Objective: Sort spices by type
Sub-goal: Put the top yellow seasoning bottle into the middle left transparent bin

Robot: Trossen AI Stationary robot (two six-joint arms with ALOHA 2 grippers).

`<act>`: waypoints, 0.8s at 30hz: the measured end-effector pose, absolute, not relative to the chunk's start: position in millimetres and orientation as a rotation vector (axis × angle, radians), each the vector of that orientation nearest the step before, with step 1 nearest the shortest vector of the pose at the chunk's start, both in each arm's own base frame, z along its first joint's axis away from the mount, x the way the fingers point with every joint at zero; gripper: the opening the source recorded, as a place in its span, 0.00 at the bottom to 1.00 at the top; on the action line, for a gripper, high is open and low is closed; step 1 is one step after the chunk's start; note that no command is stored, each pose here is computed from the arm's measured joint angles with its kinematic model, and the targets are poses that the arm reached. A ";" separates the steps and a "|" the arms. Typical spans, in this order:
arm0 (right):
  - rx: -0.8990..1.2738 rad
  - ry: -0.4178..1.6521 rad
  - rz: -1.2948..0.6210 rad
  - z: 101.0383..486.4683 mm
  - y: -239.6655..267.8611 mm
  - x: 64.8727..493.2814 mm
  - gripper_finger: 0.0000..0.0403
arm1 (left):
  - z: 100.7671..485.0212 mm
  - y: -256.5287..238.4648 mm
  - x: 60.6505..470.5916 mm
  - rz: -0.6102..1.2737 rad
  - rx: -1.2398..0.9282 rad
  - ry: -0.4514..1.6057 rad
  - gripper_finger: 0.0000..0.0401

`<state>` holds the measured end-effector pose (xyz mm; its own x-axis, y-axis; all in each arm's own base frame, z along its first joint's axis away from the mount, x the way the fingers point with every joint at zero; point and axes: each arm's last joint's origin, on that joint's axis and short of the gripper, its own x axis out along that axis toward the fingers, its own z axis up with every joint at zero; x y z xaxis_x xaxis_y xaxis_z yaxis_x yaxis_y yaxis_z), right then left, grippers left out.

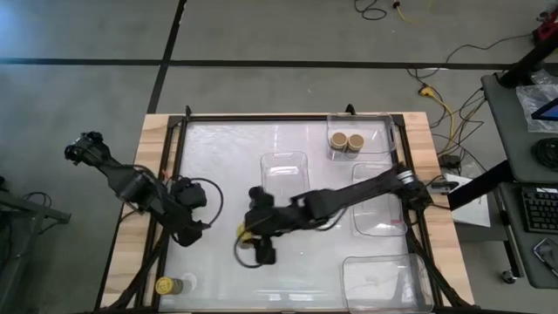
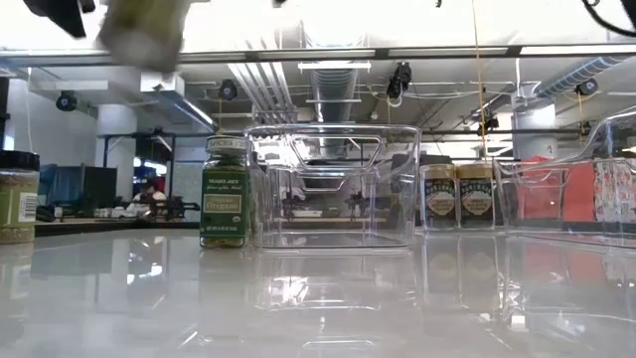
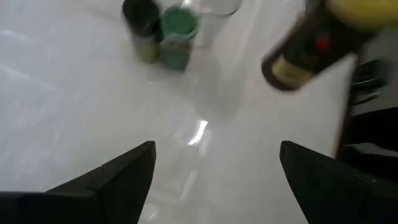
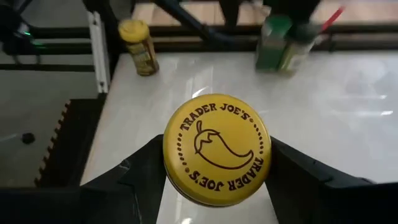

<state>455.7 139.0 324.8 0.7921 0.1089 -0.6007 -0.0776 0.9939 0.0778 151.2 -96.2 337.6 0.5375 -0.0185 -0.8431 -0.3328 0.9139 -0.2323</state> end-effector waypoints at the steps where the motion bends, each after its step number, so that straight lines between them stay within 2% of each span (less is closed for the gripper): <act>1: 0.035 0.645 0.095 337.0 137.4 446.2 0.54 | 342.3 -95.6 150.3 0.174 -0.393 0.972 0.82; 5: -0.057 0.701 0.015 370.9 124.1 403.6 0.54 | 357.6 -90.7 146.5 0.156 -0.360 0.871 0.82; 9: -0.077 0.753 -0.033 370.2 105.3 378.6 0.54 | 367.0 -87.2 146.3 0.195 -0.316 0.786 0.82; 15: -0.079 0.717 -0.106 325.3 78.9 373.7 0.55 | 384.0 -82.3 148.3 0.294 -0.391 0.645 0.82; 20: -0.051 0.707 -0.069 272.4 61.3 383.5 0.55 | 394.3 -85.5 153.2 0.228 -0.371 0.555 0.82; 24: -0.032 0.745 -0.055 245.6 48.6 392.8 0.55 | 394.9 -84.3 151.6 0.220 -0.373 0.543 0.82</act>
<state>392.8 48.6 245.6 0.7335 -0.0613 -0.6769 0.0388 0.9981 -0.0482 151.6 -84.3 394.9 0.8352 0.1057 -0.5396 -0.3001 0.9099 -0.2863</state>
